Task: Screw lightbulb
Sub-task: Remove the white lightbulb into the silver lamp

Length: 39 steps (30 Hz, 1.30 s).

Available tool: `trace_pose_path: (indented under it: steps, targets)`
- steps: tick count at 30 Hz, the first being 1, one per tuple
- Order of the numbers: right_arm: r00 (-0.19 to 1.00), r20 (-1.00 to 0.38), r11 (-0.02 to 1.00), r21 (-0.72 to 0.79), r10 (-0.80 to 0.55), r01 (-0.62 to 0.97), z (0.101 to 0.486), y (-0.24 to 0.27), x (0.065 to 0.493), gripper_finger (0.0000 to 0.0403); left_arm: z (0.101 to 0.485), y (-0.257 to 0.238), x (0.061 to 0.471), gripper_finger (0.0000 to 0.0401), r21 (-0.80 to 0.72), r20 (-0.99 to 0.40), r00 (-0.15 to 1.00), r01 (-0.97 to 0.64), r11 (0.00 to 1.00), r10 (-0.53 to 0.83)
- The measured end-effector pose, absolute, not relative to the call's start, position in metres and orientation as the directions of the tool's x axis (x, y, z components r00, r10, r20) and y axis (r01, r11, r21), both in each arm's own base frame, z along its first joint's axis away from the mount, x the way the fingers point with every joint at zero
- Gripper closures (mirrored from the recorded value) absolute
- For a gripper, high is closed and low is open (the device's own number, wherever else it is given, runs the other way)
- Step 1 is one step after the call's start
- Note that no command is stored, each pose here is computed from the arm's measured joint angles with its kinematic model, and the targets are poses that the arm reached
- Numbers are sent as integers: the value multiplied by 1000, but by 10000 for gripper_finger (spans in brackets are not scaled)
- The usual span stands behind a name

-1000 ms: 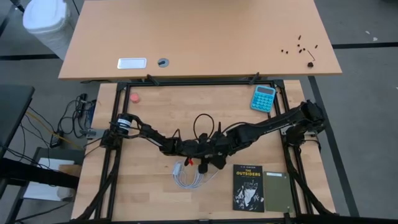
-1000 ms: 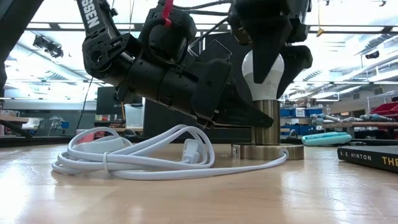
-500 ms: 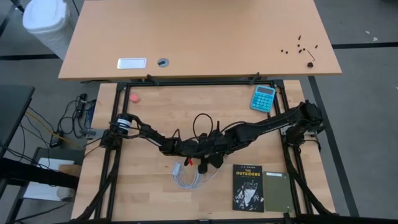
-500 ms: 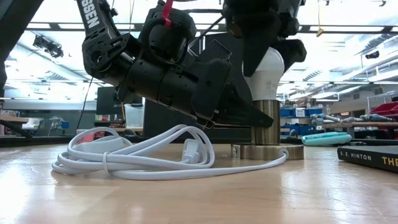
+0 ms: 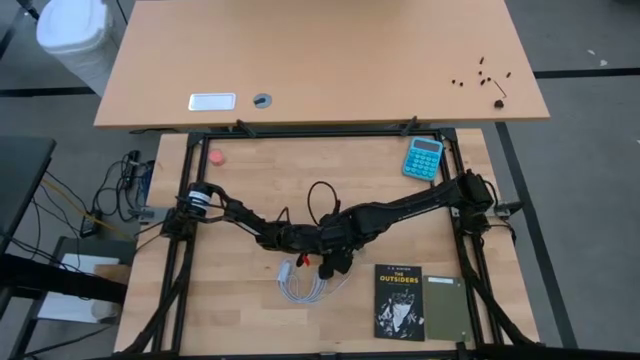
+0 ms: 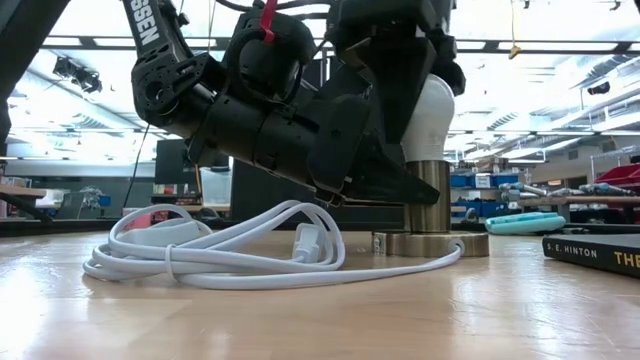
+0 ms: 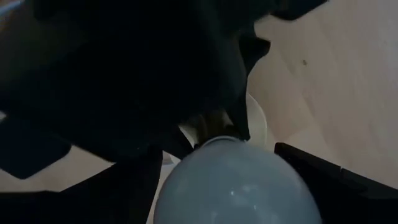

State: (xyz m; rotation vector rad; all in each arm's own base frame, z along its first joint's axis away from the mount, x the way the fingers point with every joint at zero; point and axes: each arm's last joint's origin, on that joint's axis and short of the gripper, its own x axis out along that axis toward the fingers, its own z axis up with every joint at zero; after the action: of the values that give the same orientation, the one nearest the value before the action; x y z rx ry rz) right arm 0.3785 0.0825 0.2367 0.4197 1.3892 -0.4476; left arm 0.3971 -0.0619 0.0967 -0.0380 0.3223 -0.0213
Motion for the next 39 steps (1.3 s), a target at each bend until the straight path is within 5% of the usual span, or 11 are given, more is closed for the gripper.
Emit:
trace_pose_path:
  steps: [19, 29, 39]
  targets:
    - [78, -997, 867, 27, -14, 497, 226, 72, 377, 100, 97, -62, 397, 223, -43, -316, 948, 17, 999, -29]
    - [76, -997, 912, 23, -9, 411, 226, 72, 376, 156, 97, -62, 397, 223, -43, -316, 948, 16, 999, -29]
    - [64, -998, 993, 2, 10, -119, 226, 84, 373, 128, 97, -62, 397, 223, -41, -317, 948, 15, 999, -27]
